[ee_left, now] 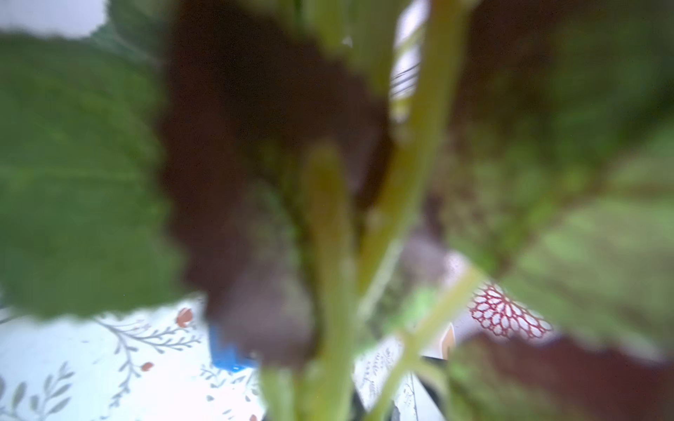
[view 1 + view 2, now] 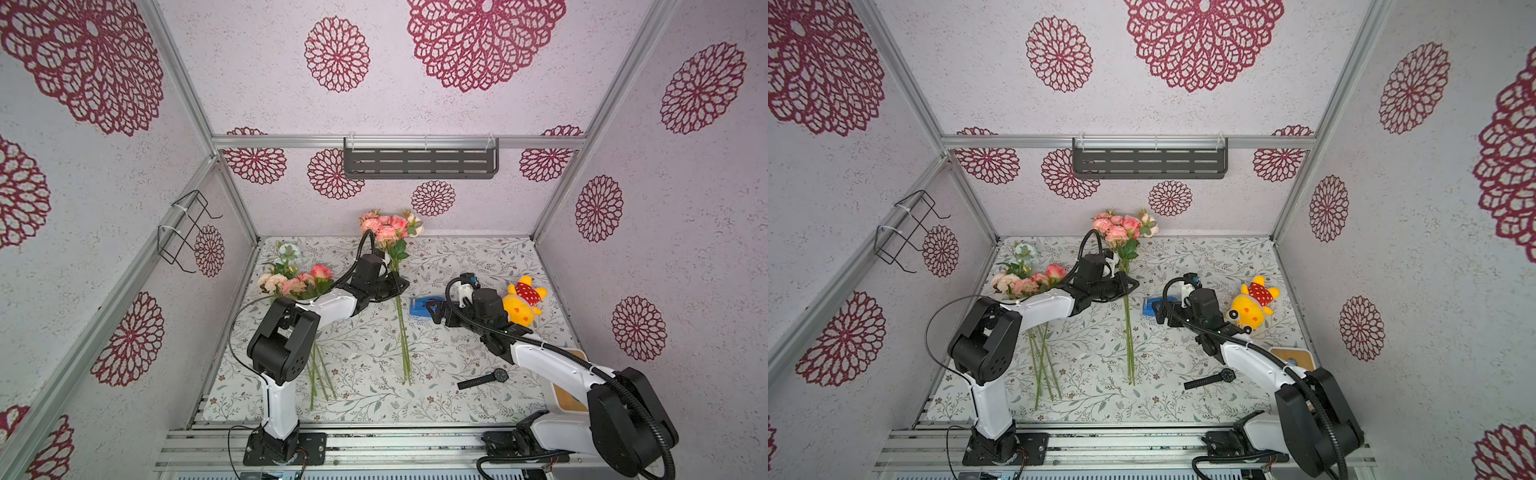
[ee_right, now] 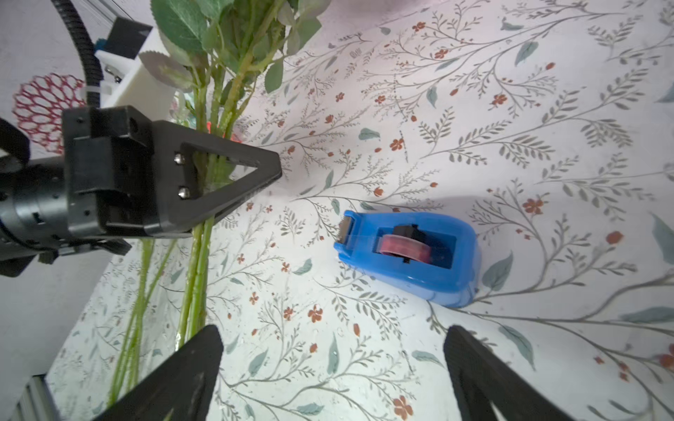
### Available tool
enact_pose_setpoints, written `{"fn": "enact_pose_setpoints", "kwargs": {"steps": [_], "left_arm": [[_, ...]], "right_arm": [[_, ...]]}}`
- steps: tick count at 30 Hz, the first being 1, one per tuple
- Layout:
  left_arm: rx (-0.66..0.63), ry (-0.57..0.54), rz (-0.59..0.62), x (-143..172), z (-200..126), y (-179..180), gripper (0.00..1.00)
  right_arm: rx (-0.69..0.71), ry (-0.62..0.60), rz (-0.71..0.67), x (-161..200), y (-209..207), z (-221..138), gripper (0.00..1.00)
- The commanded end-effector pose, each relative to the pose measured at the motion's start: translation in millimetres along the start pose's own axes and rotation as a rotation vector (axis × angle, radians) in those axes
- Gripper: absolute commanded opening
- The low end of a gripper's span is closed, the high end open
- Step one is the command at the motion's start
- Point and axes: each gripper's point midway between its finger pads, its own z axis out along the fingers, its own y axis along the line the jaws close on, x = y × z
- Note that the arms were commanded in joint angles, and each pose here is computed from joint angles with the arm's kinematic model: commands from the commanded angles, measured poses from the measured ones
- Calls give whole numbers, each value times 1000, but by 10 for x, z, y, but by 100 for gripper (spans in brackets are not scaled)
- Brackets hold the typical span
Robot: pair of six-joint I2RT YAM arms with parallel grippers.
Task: Wrap bouquets with tape
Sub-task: Tear off the tape using the Tape Cutter, then wrap the tape around the bouquet.
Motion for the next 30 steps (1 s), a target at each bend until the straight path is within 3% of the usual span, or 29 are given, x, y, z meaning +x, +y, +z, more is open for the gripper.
{"fn": "enact_pose_setpoints", "kwargs": {"steps": [1, 4, 9, 14, 18, 26, 30], "left_arm": [[73, -82, 90, -293, -191, -441, 0], [122, -108, 107, -348, -264, -690, 0], [216, -163, 85, -445, -389, -1072, 0], [163, -166, 172, -432, -422, -1204, 0], [164, -179, 161, -455, -424, -1165, 0], [164, -185, 138, -448, -400, -1105, 0], [170, -186, 136, -442, -382, -1156, 0]], "right_arm": [[-209, 11, 69, -58, 380, 66, 95], [-338, 13, 123, -30, 615, 145, 94], [-465, 9, 57, 5, 1023, 189, 90], [-420, -10, 70, 9, 909, 169, 85], [-365, -30, 84, -57, 786, 129, 84], [-386, -153, 85, -327, 849, -291, 93], [-378, -102, 31, -171, 1009, -206, 92]]}}
